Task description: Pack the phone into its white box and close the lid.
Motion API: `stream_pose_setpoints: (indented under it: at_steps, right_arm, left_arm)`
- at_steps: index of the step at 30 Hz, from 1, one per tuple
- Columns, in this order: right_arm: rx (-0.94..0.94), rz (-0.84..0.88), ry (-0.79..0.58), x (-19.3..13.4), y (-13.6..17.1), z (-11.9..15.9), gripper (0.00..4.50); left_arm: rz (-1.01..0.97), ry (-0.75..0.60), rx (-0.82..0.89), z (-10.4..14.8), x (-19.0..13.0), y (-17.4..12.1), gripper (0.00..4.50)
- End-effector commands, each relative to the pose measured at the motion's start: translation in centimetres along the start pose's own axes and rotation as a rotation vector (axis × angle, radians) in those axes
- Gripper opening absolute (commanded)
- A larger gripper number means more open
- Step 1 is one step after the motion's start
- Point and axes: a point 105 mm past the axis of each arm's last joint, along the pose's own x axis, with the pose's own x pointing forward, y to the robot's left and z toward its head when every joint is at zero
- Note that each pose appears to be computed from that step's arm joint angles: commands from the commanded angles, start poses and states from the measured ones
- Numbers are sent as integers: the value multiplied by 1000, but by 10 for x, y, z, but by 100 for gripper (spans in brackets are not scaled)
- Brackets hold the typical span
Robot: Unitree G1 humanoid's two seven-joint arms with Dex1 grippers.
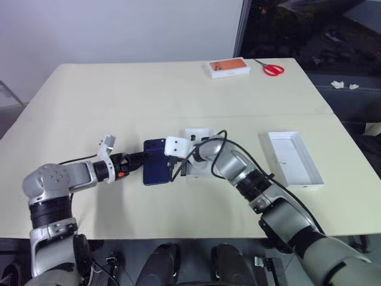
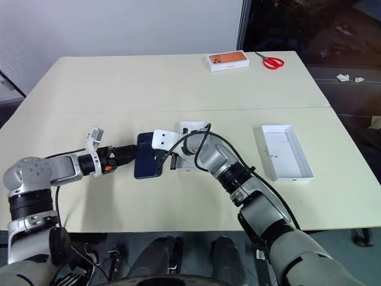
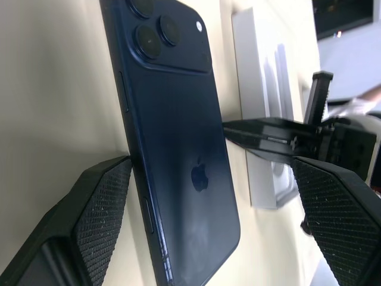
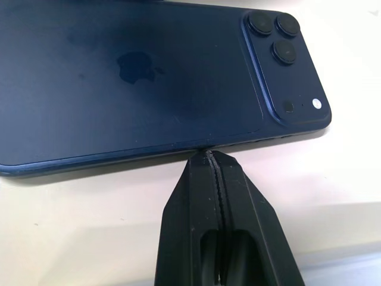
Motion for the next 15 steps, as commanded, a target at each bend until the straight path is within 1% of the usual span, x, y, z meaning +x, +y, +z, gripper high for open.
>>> stream_pose_setpoints:
  at_steps: [1, 5, 8, 11, 13, 15]
  right_arm:
    - [-37, 5, -67, 1, 1, 22, 3]
    - [-34, 7, -65, 0, 3, 20, 3]
    - [-38, 10, -66, 1, 4, 20, 3]
    - [-32, 6, -73, 2, 2, 23, 3]
    - [-30, 6, -77, 2, 2, 24, 3]
    - [-32, 5, -78, 2, 2, 25, 3]
  left_arm:
    - [16, 93, -78, -28, 20, 6, 450]
    - [-2, 75, -84, -25, 18, 2, 450]
    - [-14, 75, -49, -19, 13, -4, 450]
    - [57, 99, -38, -20, 9, 5, 450]
    - [81, 114, -12, -21, 3, 5, 450]
    - [125, 107, 9, -16, -5, 8, 450]
